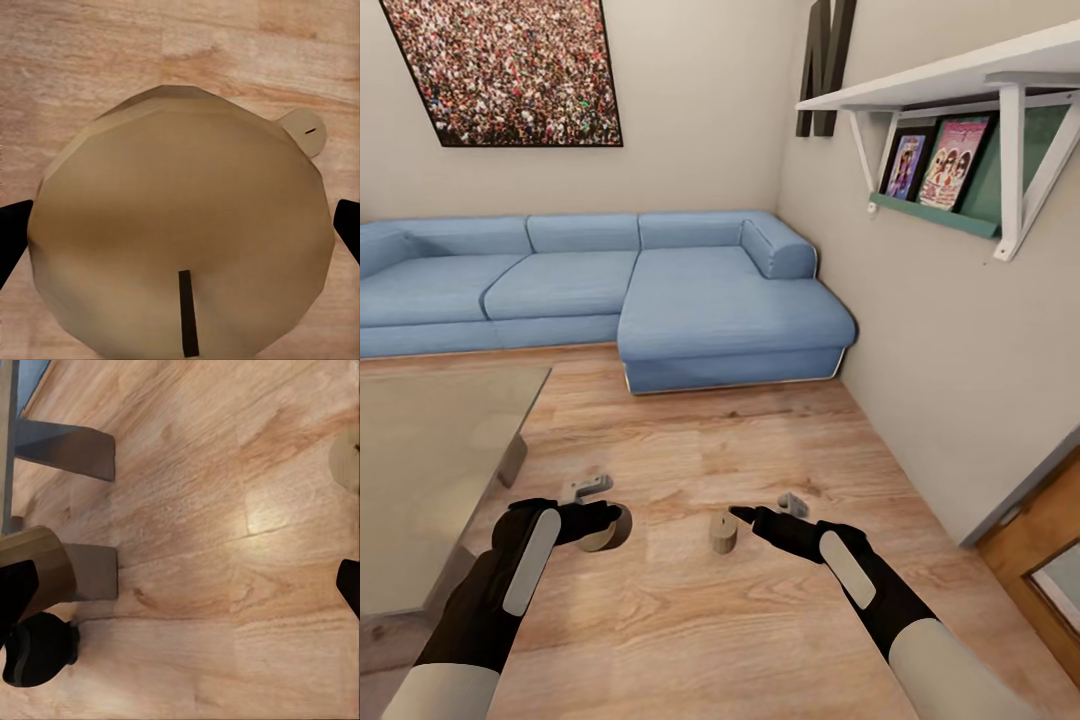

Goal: Place each of the two pumpkins and all three candles from the living room inside a cabinet in the living room (use any cabinet), then make sure every cabinet is closed, and position the cauldron so it is next to a table in the living room.

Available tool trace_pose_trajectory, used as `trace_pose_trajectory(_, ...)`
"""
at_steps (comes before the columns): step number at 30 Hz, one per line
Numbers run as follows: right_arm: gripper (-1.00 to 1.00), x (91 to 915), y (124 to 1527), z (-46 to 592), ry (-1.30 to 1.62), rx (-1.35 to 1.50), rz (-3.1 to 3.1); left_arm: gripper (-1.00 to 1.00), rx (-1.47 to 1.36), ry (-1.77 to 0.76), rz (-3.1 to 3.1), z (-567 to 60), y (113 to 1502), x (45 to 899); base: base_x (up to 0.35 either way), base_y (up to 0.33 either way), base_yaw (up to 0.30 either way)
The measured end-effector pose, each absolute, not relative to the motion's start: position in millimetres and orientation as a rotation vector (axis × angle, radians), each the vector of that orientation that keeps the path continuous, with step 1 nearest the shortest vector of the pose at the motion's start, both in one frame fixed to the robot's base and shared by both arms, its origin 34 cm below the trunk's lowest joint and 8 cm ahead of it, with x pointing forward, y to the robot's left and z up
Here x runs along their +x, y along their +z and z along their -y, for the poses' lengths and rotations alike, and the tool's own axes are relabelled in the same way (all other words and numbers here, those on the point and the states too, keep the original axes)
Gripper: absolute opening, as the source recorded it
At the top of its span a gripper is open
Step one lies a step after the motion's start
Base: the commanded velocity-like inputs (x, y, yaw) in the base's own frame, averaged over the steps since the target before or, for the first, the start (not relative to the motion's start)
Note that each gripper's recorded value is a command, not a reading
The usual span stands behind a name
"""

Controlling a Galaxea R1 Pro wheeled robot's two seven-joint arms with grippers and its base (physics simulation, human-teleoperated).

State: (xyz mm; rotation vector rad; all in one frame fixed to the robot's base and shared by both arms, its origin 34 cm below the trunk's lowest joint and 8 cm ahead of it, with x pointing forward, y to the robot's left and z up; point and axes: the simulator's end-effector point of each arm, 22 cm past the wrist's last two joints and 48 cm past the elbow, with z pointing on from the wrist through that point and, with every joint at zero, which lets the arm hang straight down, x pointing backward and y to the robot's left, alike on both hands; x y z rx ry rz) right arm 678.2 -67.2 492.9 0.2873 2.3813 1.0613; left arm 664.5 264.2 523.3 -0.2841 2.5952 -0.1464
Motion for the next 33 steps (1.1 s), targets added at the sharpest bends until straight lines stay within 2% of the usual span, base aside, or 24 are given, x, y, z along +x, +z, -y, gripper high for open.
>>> trace_pose_trajectory(3,1.0,676.0,477.1,79.8,0.941,0.299,-2.448,-1.0,-0.285,-0.149,-2.595,-263.4,523.3,664.6,0.007,-0.008,0.01)
trace_pose_trajectory(7,1.0,665.5,444.1,107.4,0.555,0.269,-2.627,-1.0,-0.285,-0.148,-2.596,-263.7,523.0,664.4,0.001,-0.002,0.002)
trace_pose_trajectory(11,1.0,656.7,443.7,80.9,0.386,0.264,-2.687,-1.0,-0.285,-0.146,-2.595,-264.3,523.3,664.5,0.07,0.0,0.0)
trace_pose_trajectory(23,1.0,648.8,445.7,59.5,0.332,0.171,-2.7,-1.0,-0.284,-0.139,-2.593,-265.3,523.4,664.8,0.2,-0.048,0.0)
trace_pose_trajectory(33,1.0,644.8,446.4,48.1,0.331,0.106,-2.699,-1.0,-0.286,-0.145,-2.596,-263.5,522.0,664.2,0.051,0.027,0.001)
